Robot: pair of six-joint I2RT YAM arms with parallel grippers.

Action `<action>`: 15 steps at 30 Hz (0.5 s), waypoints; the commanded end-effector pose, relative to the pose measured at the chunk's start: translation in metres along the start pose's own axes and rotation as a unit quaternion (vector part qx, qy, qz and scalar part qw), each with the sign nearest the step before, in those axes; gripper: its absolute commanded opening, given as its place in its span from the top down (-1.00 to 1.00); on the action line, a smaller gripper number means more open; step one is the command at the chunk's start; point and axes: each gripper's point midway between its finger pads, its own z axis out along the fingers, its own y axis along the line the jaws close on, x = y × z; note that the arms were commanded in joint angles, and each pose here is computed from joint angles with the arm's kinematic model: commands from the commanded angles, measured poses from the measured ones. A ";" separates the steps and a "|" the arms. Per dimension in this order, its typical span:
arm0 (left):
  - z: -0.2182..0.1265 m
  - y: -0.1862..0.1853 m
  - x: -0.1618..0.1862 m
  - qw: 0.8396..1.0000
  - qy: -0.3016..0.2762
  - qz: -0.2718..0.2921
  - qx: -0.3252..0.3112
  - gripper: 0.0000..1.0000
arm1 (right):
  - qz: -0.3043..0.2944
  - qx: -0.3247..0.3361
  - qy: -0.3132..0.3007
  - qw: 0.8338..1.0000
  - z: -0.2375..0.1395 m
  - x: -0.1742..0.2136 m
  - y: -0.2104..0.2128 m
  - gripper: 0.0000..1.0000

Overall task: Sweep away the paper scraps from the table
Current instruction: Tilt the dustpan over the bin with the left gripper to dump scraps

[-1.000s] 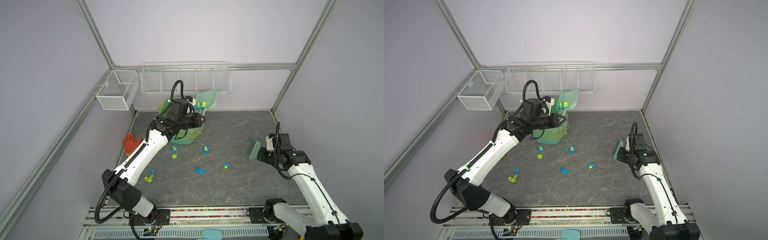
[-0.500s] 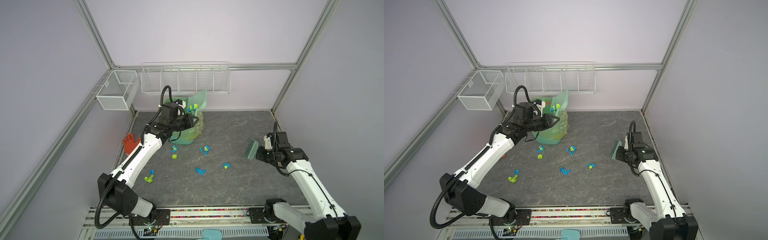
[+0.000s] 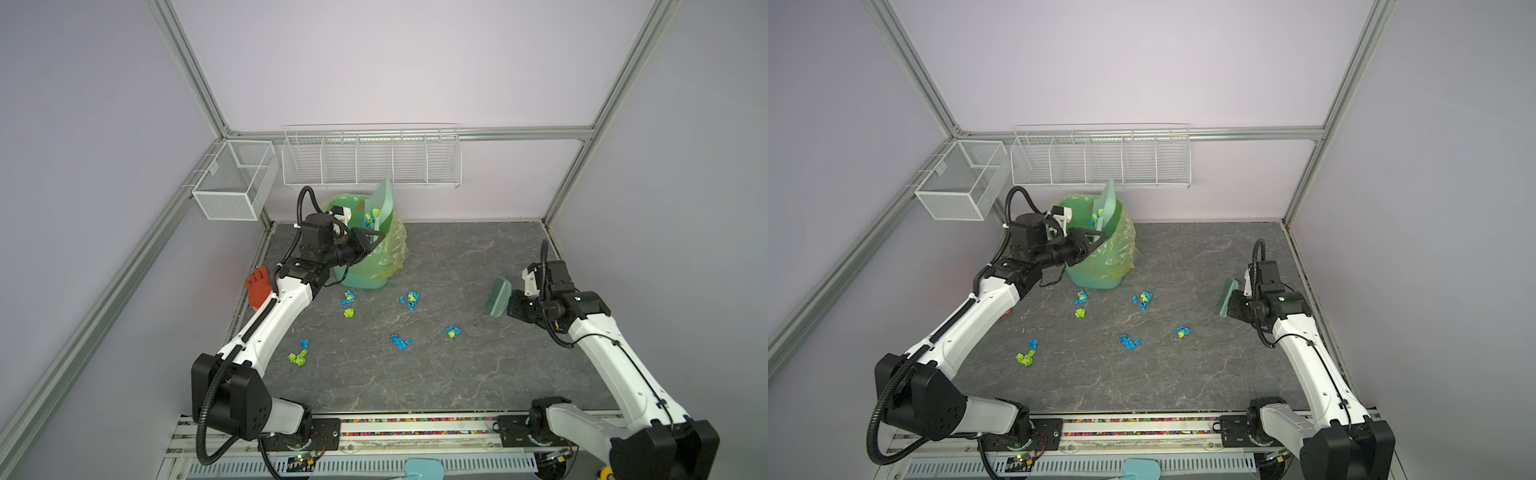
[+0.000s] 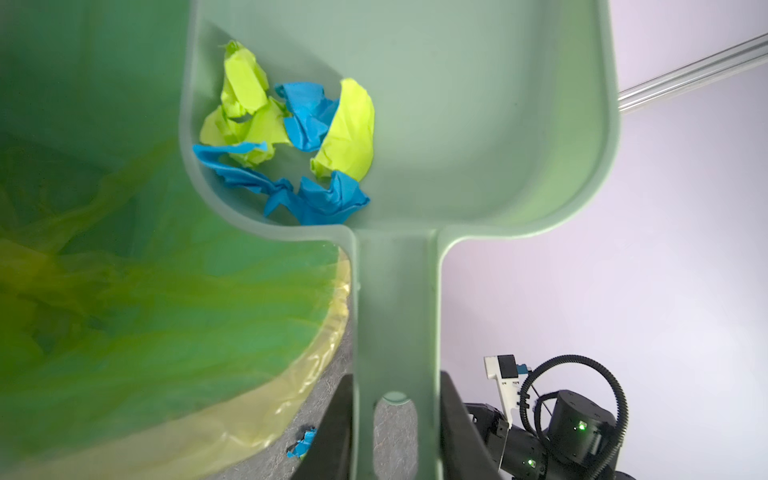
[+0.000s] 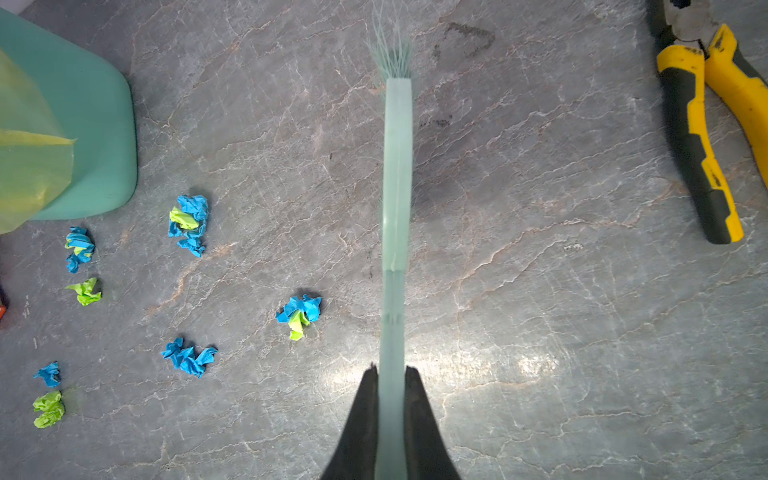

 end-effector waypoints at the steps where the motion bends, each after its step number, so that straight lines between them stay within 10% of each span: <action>1: -0.007 -0.022 -0.007 0.997 -0.004 -0.030 0.073 1.00 | -0.001 -0.009 -0.022 1.000 -0.007 -0.012 0.008 0.86; 15: -0.027 -0.032 -0.032 0.954 -0.005 -0.163 0.251 1.00 | -0.008 -0.004 -0.018 1.000 -0.005 -0.015 0.014 0.86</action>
